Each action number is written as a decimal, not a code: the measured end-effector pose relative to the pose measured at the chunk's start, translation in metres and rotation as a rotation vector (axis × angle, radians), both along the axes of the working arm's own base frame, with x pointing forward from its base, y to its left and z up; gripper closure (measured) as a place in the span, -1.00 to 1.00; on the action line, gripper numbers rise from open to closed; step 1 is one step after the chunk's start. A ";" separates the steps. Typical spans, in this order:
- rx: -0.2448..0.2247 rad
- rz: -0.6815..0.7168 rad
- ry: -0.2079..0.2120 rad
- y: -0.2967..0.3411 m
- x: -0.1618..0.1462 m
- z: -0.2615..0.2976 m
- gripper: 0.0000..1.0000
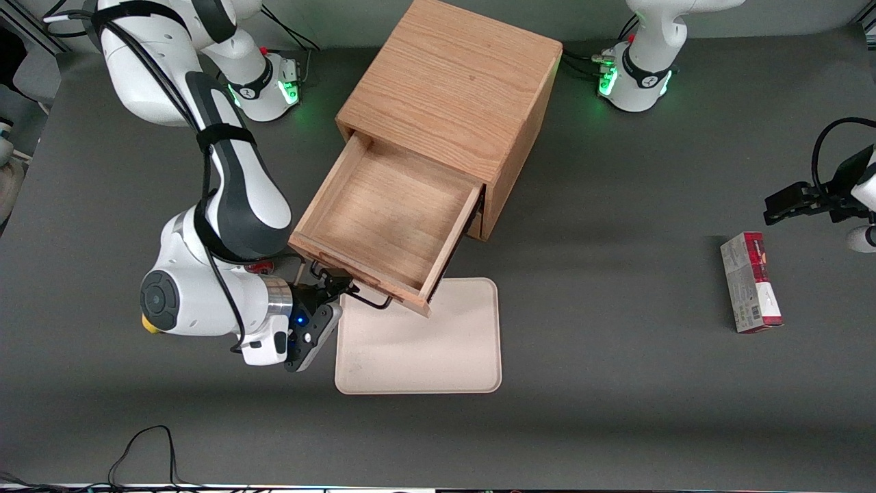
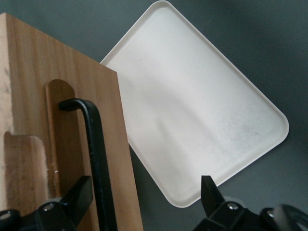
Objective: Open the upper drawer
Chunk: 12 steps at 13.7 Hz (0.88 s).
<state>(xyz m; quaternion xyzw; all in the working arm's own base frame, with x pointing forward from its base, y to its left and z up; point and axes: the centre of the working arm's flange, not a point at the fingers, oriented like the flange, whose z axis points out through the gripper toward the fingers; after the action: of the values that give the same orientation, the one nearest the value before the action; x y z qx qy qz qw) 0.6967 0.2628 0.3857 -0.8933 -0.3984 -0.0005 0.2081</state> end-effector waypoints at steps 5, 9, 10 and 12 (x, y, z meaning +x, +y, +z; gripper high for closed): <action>-0.002 0.034 0.045 -0.002 -0.005 0.017 -1.00; 0.004 0.040 0.049 -0.023 -0.008 0.058 -1.00; 0.003 0.036 0.035 -0.031 -0.010 0.077 -1.00; -0.045 0.039 0.019 -0.050 -0.022 0.111 -1.00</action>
<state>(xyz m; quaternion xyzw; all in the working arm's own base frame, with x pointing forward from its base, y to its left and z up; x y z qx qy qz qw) 0.6746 0.2128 0.4968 -0.8899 -0.4134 0.0211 0.1917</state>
